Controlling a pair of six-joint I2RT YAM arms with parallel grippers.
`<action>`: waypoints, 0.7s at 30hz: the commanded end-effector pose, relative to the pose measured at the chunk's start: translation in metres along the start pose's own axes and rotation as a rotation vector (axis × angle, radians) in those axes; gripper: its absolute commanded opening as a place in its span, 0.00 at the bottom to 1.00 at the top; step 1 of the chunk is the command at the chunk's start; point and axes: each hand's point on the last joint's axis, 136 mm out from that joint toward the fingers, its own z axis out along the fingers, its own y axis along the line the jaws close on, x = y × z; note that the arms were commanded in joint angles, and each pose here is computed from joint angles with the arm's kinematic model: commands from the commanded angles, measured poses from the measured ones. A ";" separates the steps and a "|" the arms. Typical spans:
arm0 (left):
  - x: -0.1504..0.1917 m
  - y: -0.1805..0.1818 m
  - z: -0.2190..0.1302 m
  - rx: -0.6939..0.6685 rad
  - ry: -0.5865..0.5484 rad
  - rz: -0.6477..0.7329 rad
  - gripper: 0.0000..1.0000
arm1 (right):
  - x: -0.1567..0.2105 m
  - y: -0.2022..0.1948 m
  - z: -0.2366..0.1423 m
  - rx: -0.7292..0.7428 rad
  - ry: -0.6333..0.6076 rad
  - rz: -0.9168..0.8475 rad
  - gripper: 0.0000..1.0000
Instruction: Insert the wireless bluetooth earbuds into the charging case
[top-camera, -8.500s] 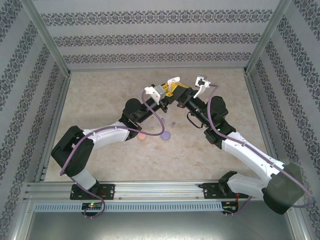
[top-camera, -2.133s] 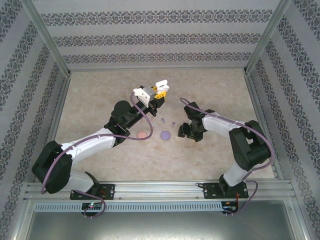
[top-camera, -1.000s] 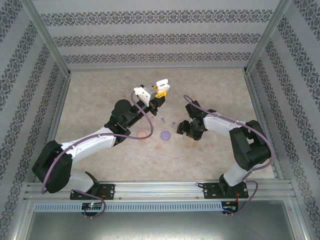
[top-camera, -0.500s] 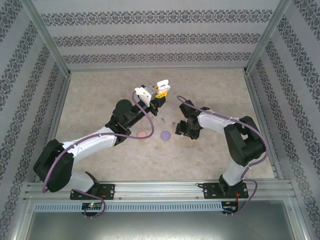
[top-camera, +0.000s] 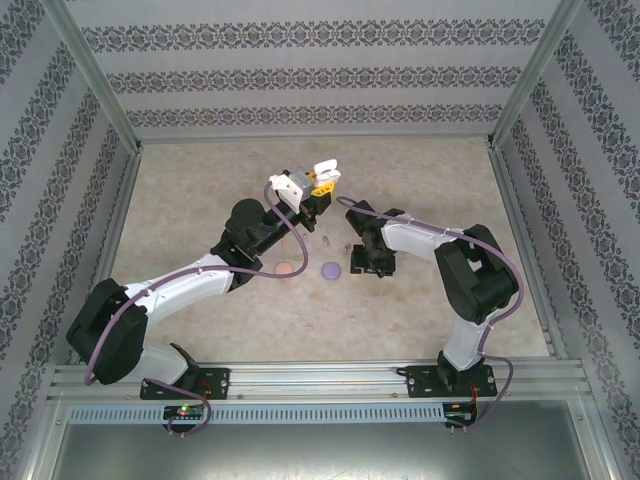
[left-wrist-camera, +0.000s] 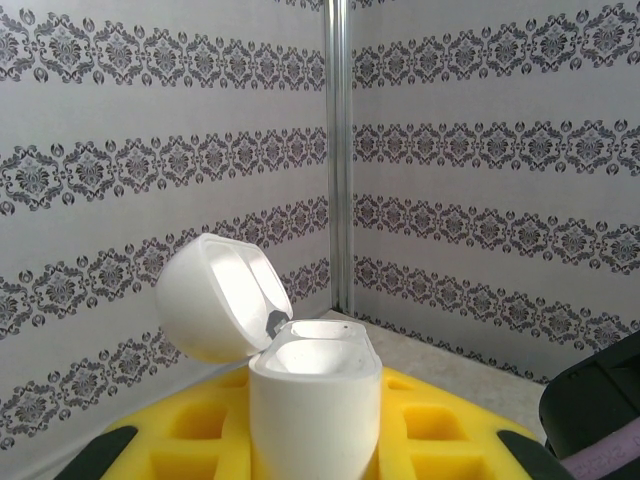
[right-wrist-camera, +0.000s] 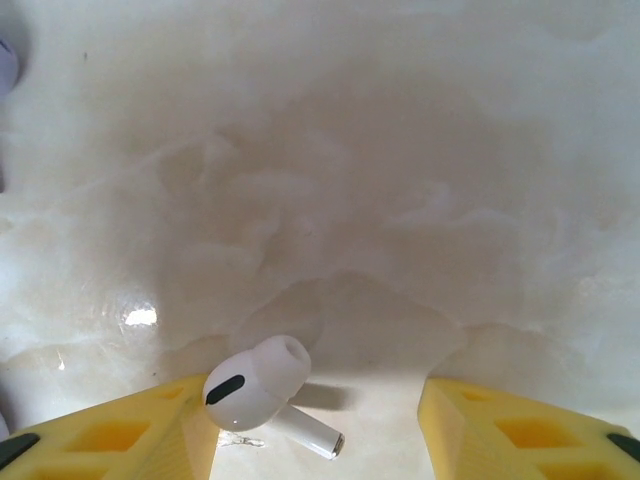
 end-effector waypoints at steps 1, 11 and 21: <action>-0.017 0.001 0.004 0.012 -0.040 0.004 0.00 | -0.008 0.013 0.011 -0.041 -0.035 -0.028 0.59; -0.016 -0.001 0.006 0.023 -0.041 -0.007 0.00 | -0.001 0.008 -0.041 -0.124 -0.172 0.024 0.59; -0.016 -0.002 0.006 0.023 -0.035 -0.003 0.00 | 0.012 0.002 -0.028 -0.072 -0.126 0.045 0.59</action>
